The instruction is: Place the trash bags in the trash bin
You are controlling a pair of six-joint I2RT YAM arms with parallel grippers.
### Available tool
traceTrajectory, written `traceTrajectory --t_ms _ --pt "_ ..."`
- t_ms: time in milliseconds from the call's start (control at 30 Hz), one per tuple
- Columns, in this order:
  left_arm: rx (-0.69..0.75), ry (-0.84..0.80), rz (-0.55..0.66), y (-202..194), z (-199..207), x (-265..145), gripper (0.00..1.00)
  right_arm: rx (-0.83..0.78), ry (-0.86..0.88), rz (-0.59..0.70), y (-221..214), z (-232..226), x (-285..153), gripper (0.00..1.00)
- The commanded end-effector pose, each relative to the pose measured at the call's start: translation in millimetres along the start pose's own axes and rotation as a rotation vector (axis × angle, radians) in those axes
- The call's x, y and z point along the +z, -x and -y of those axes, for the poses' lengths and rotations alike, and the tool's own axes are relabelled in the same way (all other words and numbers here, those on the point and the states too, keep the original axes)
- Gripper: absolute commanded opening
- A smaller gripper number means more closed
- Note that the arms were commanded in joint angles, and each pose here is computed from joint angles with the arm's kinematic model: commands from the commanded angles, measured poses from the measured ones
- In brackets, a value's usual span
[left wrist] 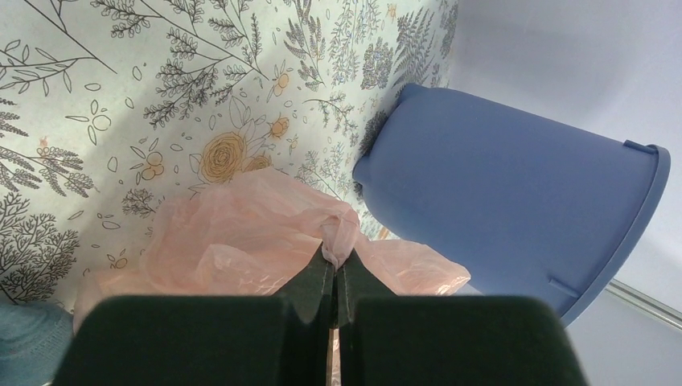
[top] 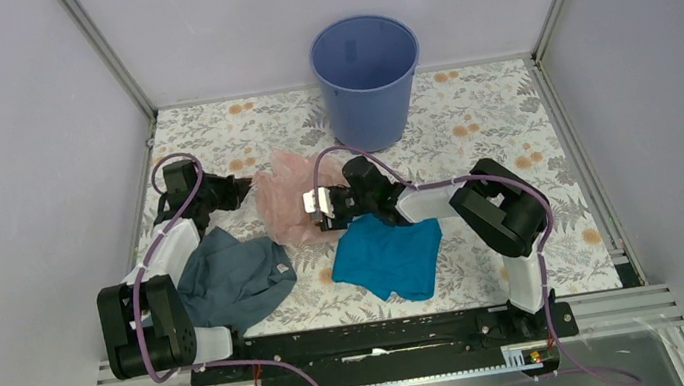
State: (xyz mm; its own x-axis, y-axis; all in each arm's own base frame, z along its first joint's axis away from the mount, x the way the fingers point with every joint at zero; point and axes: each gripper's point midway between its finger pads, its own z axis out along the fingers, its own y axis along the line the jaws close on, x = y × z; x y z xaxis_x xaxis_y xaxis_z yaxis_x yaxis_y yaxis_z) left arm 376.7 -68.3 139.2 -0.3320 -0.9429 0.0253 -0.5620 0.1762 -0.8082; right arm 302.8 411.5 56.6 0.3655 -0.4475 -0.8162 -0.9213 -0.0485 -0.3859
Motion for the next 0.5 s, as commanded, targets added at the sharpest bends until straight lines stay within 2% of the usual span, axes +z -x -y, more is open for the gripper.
traceTrajectory --t_ms 0,67,167,267,367,467 --pt "0.028 -0.04 0.011 2 9 -4 0.0 -0.067 -0.067 -0.005 14 23 -1 0.46" --pt "0.028 -0.035 0.021 3 9 -3 0.0 -0.021 -0.098 -0.001 23 30 -7 0.25" --pt "0.028 -0.022 0.043 8 7 -1 0.0 0.067 -0.156 0.023 43 37 -25 0.03" --pt "0.057 -0.005 0.063 14 7 2 0.0 0.239 -0.315 0.055 59 52 -52 0.0" --pt "0.109 0.024 0.059 17 4 3 0.0 0.506 -0.618 0.053 55 83 -95 0.0" --pt "0.156 0.042 0.053 16 -3 1 0.11 0.783 -0.803 0.026 41 98 -132 0.0"
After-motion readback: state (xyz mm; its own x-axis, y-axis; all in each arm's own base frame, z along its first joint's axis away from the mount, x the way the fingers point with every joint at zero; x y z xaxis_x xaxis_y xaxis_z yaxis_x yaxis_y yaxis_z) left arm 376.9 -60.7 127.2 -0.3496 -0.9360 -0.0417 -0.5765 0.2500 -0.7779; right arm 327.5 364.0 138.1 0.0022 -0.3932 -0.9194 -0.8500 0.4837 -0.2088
